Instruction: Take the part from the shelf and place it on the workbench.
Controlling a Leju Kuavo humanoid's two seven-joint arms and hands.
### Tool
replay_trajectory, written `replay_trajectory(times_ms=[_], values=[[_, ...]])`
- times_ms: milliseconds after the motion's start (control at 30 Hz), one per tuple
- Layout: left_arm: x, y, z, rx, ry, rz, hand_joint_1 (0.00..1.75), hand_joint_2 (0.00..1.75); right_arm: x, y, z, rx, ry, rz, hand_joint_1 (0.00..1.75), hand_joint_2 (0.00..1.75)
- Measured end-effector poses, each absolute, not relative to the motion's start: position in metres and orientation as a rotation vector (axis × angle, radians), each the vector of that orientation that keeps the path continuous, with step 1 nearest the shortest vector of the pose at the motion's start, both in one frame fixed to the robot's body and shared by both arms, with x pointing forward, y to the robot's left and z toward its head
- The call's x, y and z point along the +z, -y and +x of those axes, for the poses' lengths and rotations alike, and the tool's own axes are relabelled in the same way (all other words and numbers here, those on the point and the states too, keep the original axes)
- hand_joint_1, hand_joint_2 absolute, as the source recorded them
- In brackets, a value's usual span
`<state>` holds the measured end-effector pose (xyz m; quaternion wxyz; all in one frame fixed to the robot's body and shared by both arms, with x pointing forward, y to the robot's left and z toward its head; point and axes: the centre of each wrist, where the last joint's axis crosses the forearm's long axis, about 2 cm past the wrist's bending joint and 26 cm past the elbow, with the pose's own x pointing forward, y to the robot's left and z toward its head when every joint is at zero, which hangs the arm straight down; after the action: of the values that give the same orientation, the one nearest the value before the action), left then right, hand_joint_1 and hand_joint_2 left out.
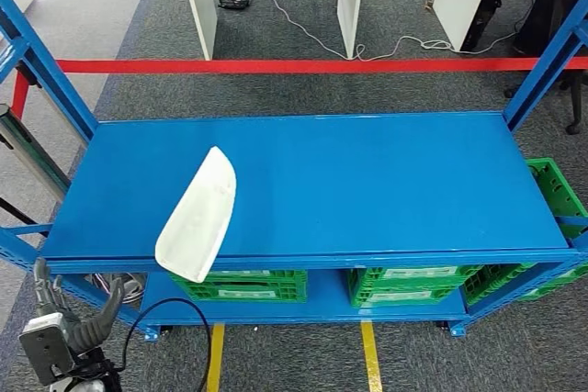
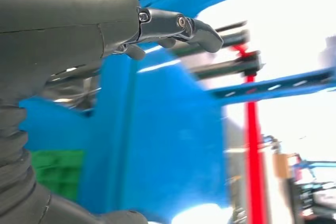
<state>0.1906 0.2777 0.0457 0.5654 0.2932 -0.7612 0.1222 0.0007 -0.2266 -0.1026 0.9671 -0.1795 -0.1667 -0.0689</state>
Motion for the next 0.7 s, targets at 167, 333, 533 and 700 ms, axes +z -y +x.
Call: replay_trajectory(times_ms=[167,333,533,700], values=[[0.074,-0.27,0.196,0.286,1.909,0.775,0.0,1.75,-0.102,0.224,0.001,-0.136,0.336,-0.374,0.0,1.75],[0.087,-0.254,0.199,0.135,1.99,0.819,0.0,1.75,-0.102,0.223,0.0,-0.133,0.334,-0.376,0.0,1.75],[0.098,-0.241,0.203,-0.086,2.064,0.842,0.0,1.75,-0.102,0.223,0.001,-0.138,0.334,-0.37,0.0,1.75],[0.103,-0.235,0.202,-0.257,2.1,0.823,0.0,1.75,-0.102,0.224,0.0,-0.134,0.331,-0.357,0.0,1.75]])
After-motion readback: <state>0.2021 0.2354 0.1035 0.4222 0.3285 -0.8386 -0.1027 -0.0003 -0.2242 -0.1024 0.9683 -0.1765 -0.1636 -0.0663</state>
